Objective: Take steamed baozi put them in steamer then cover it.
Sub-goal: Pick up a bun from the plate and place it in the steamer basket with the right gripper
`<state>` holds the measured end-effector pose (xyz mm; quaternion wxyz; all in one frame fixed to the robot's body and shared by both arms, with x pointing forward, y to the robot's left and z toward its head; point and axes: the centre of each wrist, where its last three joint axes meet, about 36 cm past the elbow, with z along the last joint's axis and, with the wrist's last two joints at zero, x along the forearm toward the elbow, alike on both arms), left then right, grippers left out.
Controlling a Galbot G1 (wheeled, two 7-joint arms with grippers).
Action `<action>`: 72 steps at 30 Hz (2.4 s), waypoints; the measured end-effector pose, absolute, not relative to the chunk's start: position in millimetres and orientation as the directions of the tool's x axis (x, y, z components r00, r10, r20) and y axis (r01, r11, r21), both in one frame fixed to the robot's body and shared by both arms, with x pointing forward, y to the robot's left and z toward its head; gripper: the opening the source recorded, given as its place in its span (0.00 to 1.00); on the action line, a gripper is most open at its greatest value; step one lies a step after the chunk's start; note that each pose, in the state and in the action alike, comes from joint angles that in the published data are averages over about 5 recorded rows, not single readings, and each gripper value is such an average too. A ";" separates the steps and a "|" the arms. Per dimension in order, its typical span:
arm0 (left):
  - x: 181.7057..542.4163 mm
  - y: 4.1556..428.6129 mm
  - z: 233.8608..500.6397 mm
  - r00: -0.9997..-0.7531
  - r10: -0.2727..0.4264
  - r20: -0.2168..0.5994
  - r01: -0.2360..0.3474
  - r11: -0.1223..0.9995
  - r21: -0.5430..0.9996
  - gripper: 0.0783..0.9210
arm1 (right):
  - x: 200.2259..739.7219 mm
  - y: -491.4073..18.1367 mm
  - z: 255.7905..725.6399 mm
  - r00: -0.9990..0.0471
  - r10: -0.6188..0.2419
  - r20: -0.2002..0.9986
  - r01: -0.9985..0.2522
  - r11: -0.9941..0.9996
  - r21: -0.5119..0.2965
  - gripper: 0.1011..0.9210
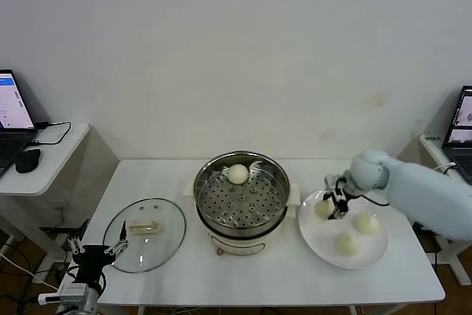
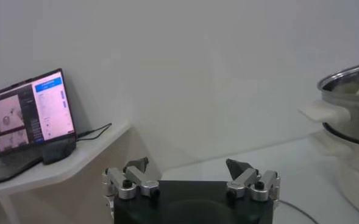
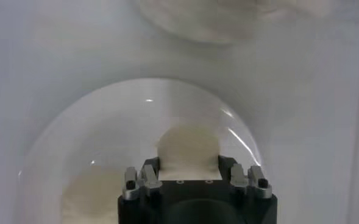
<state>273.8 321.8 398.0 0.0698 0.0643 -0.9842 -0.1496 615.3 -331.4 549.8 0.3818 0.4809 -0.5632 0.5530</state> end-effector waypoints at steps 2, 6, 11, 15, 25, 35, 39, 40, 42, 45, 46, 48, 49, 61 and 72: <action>274.7 320.8 398.2 -0.983 -0.144 0.117 -0.103 0.948 0.302 0.88 | 616.5 -330.0 572.9 -0.266 -0.132 0.955 -0.959 -0.070 -0.276 0.61; 276.3 318.8 398.9 -0.984 -0.137 0.114 -0.098 0.949 0.299 0.88 | 618.0 -316.8 619.5 -0.303 -0.168 0.938 -0.946 -0.066 -0.318 0.61; 278.1 318.3 399.9 -0.985 -0.133 0.110 -0.095 0.950 0.298 0.88 | 618.5 -282.5 667.6 -0.330 -0.223 0.917 -0.933 -0.072 -0.354 0.61; 279.0 318.6 400.8 -0.985 -0.134 0.106 -0.097 0.950 0.296 0.88 | 619.4 -247.5 687.6 -0.325 -0.257 0.910 -0.931 -0.081 -0.355 0.62; 281.5 321.7 400.8 -0.984 -0.149 0.099 -0.115 0.951 0.288 0.88 | 625.4 -150.4 692.5 -0.268 -0.286 0.920 -0.940 -0.129 -0.314 0.62; 281.7 322.6 405.2 -0.984 -0.154 0.086 -0.123 0.950 0.288 0.88 | 632.3 -70.4 655.0 -0.210 -0.265 0.941 -0.952 -0.161 -0.258 0.62; 282.1 323.1 406.4 -0.984 -0.156 0.083 -0.127 0.950 0.286 0.88 | 633.1 -48.4 636.8 -0.194 -0.253 0.948 -0.956 -0.166 -0.240 0.62; 282.1 323.2 406.5 -0.984 -0.156 0.082 -0.127 0.950 0.286 0.88 | 633.2 -43.7 632.3 -0.191 -0.251 0.949 -0.957 -0.168 -0.237 0.62; 282.2 323.3 406.8 -0.984 -0.157 0.081 -0.128 0.950 0.286 0.88 | 633.4 -35.4 624.0 -0.185 -0.248 0.951 -0.958 -0.168 -0.231 0.62; 282.6 323.2 407.1 -0.984 -0.157 0.080 -0.128 0.950 0.285 0.88 | 633.6 -24.8 612.0 -0.179 -0.244 0.953 -0.960 -0.168 -0.224 0.62; 282.7 322.9 407.1 -0.984 -0.157 0.079 -0.129 0.950 0.284 0.88 | 633.7 -21.7 608.3 -0.178 -0.244 0.953 -0.961 -0.167 -0.222 0.62; 282.9 322.0 406.8 -0.985 -0.156 0.079 -0.128 0.951 0.282 0.88 | 633.8 -16.3 601.9 -0.176 -0.243 0.954 -0.961 -0.166 -0.220 0.62; 283.0 321.4 406.6 -0.985 -0.156 0.079 -0.128 0.951 0.280 0.88 | 633.9 -13.8 598.9 -0.176 -0.244 0.954 -0.962 -0.165 -0.220 0.62; 282.4 318.4 407.5 -0.985 -0.153 0.077 -0.126 0.953 0.277 0.88 | 636.3 -7.4 587.2 -0.174 -0.252 0.952 -0.965 -0.148 -0.216 0.77; 282.4 317.8 409.7 -0.986 -0.146 0.075 -0.120 0.952 0.281 0.88 | 637.6 -64.8 647.1 -0.180 -0.223 0.958 -0.956 -0.191 -0.224 0.88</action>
